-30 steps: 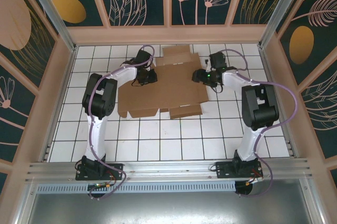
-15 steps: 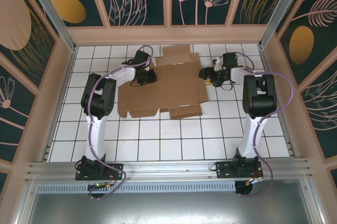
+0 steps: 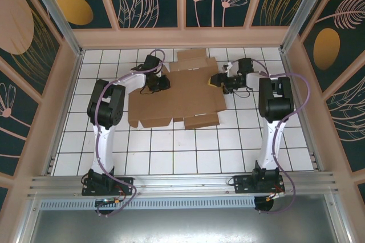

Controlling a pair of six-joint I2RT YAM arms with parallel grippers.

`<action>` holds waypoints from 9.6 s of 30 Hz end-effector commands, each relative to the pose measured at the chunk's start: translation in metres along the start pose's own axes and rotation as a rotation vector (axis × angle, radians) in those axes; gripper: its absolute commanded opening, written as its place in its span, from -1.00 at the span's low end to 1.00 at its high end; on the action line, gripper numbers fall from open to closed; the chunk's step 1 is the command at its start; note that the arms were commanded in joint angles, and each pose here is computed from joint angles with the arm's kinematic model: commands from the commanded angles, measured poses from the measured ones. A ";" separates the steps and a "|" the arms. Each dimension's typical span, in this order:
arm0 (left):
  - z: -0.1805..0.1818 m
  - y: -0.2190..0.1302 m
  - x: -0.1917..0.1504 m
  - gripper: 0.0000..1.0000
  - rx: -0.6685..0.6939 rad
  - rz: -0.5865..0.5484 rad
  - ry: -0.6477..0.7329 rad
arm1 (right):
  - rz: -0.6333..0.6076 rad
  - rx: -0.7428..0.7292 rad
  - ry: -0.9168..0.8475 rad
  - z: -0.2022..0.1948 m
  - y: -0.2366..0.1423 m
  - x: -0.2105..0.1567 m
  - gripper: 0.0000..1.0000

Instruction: Fold the paper box

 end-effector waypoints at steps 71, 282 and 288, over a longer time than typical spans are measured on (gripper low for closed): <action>-0.020 0.018 -0.078 -0.61 -0.143 0.187 -0.228 | -0.026 -0.838 -0.274 0.143 -0.051 0.034 -0.75; -0.197 -0.119 0.060 0.06 -0.462 -0.136 -0.165 | -0.393 -1.169 -1.109 0.200 -0.031 0.001 -1.00; -0.194 -0.110 0.059 -0.26 -0.455 -0.118 -0.186 | -0.403 -1.196 -1.151 0.205 -0.026 -0.005 -1.00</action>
Point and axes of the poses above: each hand's point on the last joint's axis, 136 mm out from that joint toward the fingers, its own y axis out along the fingers, its own z axis along the line the jaws close on, x = y × z, the point moved 3 cm from there along -y, back along the fingers, and after that the axes turned 3 degrees about -y, right-handed, at the moved point
